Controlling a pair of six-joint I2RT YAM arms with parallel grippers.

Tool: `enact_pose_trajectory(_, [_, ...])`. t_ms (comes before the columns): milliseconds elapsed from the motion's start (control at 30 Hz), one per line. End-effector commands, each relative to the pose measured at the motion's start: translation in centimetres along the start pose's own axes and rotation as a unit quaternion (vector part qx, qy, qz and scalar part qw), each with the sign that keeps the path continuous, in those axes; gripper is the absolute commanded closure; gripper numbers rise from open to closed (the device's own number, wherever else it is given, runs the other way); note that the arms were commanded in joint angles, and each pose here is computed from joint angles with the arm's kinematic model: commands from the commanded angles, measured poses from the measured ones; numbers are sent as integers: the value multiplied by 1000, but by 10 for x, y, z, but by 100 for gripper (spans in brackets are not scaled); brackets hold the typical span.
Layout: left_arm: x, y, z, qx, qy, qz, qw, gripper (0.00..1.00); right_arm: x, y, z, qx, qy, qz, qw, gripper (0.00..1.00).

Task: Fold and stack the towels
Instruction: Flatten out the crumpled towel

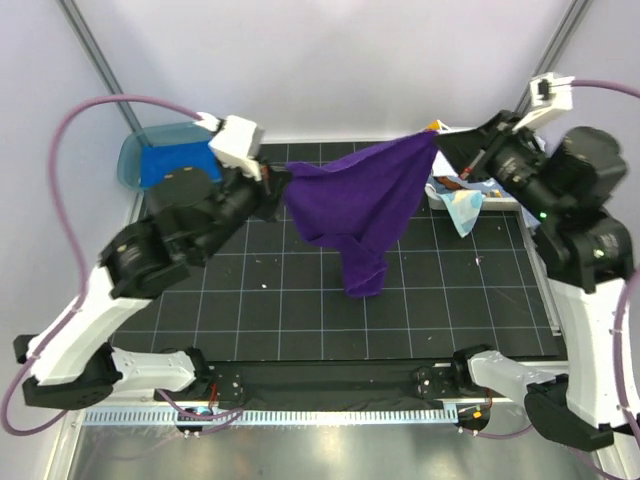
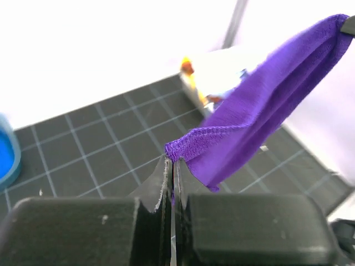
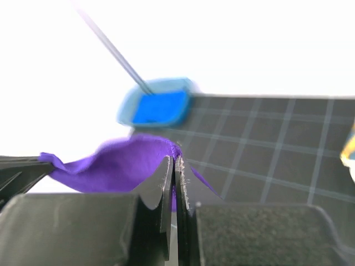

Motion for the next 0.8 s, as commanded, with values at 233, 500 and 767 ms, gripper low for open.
enact_pose_trajectory(233, [-89, -60, 1, -19, 164, -75, 983, 100, -73, -47, 55, -16, -135, -57, 989, 99])
enact_pose_trajectory(500, [-122, -82, 0, -44, 234, -105, 966, 100, -110, -52, 71, -28, -173, -74, 982, 99])
enact_pose_trajectory(767, [-138, -70, 7, -58, 251, -95, 962, 100, -123, -37, 73, -21, -191, -62, 979, 99])
Point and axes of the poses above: each gripper's point midway between its finger pads, its own x axis out along the fingers, its own z axis along the line the jaws close on, y = z × x, the point moved 9 cm from there along -x, back along the fingers, and after that the axes turned 7 degrees about -x, right-handed, at the moved point
